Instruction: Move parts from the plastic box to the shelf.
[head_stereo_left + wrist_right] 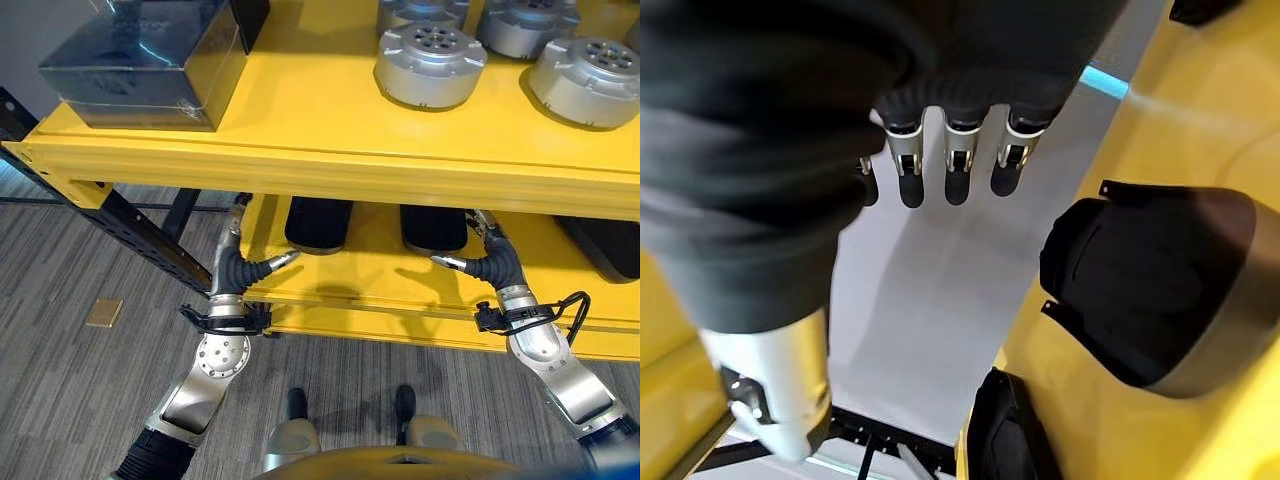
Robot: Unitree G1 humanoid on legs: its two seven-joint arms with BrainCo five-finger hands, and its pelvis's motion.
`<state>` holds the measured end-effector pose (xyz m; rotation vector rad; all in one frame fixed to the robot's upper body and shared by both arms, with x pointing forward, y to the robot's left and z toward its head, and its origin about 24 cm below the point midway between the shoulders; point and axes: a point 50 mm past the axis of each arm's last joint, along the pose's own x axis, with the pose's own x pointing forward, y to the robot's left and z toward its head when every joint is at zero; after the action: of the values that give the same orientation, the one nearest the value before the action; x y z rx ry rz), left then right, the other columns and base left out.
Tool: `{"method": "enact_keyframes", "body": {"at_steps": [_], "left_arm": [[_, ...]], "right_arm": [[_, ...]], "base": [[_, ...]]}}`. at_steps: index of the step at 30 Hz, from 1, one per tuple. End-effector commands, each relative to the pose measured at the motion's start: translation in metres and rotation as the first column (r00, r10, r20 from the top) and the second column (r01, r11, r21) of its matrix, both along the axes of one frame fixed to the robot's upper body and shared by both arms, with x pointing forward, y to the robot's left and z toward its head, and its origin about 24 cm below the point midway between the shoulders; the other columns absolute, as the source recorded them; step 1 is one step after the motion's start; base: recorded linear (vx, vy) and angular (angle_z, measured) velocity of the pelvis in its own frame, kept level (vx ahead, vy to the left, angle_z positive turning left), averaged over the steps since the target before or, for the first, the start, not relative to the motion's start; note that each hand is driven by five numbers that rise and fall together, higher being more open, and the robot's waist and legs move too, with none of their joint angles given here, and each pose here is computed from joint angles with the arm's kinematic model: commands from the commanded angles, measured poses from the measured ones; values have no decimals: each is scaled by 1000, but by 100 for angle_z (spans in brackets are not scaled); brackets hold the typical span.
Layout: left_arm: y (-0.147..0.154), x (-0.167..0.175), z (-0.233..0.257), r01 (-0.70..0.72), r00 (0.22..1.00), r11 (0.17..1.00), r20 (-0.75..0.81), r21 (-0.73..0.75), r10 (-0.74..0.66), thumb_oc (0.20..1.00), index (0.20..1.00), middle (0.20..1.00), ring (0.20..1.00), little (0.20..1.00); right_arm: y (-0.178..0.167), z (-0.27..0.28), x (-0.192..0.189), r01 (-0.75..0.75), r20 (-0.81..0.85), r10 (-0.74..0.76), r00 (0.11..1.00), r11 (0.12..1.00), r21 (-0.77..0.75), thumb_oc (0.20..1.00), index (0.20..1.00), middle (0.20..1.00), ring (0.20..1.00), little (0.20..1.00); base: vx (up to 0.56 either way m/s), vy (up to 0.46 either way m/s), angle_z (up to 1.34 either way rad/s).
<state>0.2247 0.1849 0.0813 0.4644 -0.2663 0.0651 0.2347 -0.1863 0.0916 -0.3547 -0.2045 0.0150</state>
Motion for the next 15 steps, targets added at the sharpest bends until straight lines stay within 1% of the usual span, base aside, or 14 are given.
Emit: {"method": "enact_keyframes", "body": {"at_steps": [1,2,3,4,5,6,7,8,9,11,12,14,15], "left_arm": [[-3,0,8,238,971,971,-35,-29,-239,1000,1000,1000,1000,1000],[-3,-3,6,280,958,958,-54,-65,-283,1000,1000,1000,1000,1000],[0,-6,3,314,940,933,-82,-175,-332,1000,1000,1000,1000,1000],[0,-6,3,319,937,930,-85,-182,-339,1000,1000,1000,1000,1000],[0,-6,3,348,919,891,-83,-292,-386,1000,1000,1000,1000,1000],[-2,-7,2,377,893,831,-79,-409,-444,1000,1000,1000,1000,1000],[-2,-8,-1,363,890,783,-62,-505,-452,1000,1000,1000,1000,1000],[-1,-8,-6,302,911,772,-69,-560,-406,1000,1000,1000,1000,1000],[-4,-5,-12,294,916,780,-69,-552,-394,1000,1000,1000,1000,1000],[-11,-5,-15,353,878,722,-55,-596,-475,1000,1000,1000,1000,1000],[-15,-6,-16,368,866,673,-28,-642,-500,1000,1000,1000,1000,1000],[-20,-7,-12,446,822,617,23,-648,-570,1000,1000,1000,1000,1000],[-21,-7,-10,465,812,609,36,-643,-582,1000,1000,1000,1000,1000]], "right_arm": [[-10,23,8,53,92,-58,994,997,54,1000,1000,1000,1000,1000],[-13,23,9,60,90,-64,994,997,51,1000,1000,1000,1000,1000],[-19,23,10,74,75,-77,994,996,46,1000,1000,1000,1000,1000],[-19,23,10,74,75,-77,994,996,47,1000,1000,1000,1000,1000],[-20,26,11,75,80,-79,994,996,49,1000,1000,1000,1000,1000],[-21,27,12,74,86,-78,993,996,46,1000,1000,1000,1000,1000],[-22,26,12,70,89,-74,993,996,48,1000,1000,1000,1000,1000],[-21,25,12,65,91,-70,993,996,60,1000,1000,1000,1000,1000],[-17,24,13,64,93,-71,993,995,77,1000,1000,1000,1000,1000],[-16,27,16,68,110,-78,991,994,87,1000,1000,1000,1000,1000],[-17,29,17,65,121,-75,990,994,84,1000,1000,1000,1000,1000],[-19,30,15,76,130,-84,988,995,68,1000,1000,1000,1000,1000],[-21,29,14,82,123,-90,988,994,71,1000,1000,1000,1000,1000]], "base": [[-36,-44,2],[-52,-86,0],[-46,-81,-1],[-56,-102,-2],[-52,-89,-4],[-56,-127,-6],[-28,-165,-7],[-23,-281,-4],[-50,-315,1],[-98,-224,5],[-88,-101,6],[-55,-79,1],[-44,-77,5]]}}
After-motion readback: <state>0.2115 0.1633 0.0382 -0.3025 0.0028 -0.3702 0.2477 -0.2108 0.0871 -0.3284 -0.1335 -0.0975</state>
